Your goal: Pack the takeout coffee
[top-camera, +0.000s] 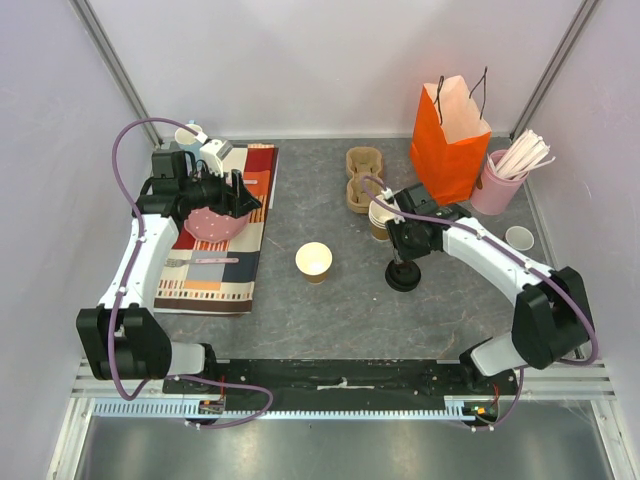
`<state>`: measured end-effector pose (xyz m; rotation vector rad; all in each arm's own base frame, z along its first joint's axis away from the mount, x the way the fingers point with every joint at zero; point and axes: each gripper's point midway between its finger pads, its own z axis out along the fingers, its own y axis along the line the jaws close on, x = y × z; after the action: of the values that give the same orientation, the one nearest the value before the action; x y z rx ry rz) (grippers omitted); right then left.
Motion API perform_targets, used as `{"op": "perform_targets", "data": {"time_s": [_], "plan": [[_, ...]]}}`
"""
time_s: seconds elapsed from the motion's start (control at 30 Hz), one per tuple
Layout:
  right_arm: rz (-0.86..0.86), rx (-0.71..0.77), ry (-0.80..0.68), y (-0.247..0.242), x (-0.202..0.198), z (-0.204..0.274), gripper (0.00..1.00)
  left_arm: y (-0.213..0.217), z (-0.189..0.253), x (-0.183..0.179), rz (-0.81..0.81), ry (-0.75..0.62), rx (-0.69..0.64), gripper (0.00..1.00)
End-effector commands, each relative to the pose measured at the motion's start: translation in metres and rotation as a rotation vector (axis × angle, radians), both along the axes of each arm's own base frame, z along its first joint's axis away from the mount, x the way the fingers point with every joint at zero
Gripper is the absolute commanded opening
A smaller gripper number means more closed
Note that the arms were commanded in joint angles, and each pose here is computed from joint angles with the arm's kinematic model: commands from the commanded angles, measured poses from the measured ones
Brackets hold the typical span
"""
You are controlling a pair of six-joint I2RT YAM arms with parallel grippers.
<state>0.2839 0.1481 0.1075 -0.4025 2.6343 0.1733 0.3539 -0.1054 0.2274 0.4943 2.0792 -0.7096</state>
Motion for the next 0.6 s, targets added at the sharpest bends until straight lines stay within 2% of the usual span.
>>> {"op": "perform_targets", "data": {"time_s": [0.0,0.17,0.33,0.57], "plan": [[0.032,0.04,0.002,0.004,0.002,-0.009,0.41,-0.005,0.012,-0.005,-0.043,-0.055,-0.001,0.75],[0.087,0.089,0.03,0.017,0.002,-0.017,0.4,-0.004,0.008,-0.006,-0.04,-0.046,0.004,0.75],[0.082,0.05,0.084,0.012,-0.002,-0.037,0.39,-0.004,0.009,-0.006,-0.04,-0.051,0.005,0.75],[0.057,0.002,0.103,0.005,-0.001,-0.047,0.31,-0.004,0.008,-0.007,-0.041,-0.046,0.003,0.75]]}}
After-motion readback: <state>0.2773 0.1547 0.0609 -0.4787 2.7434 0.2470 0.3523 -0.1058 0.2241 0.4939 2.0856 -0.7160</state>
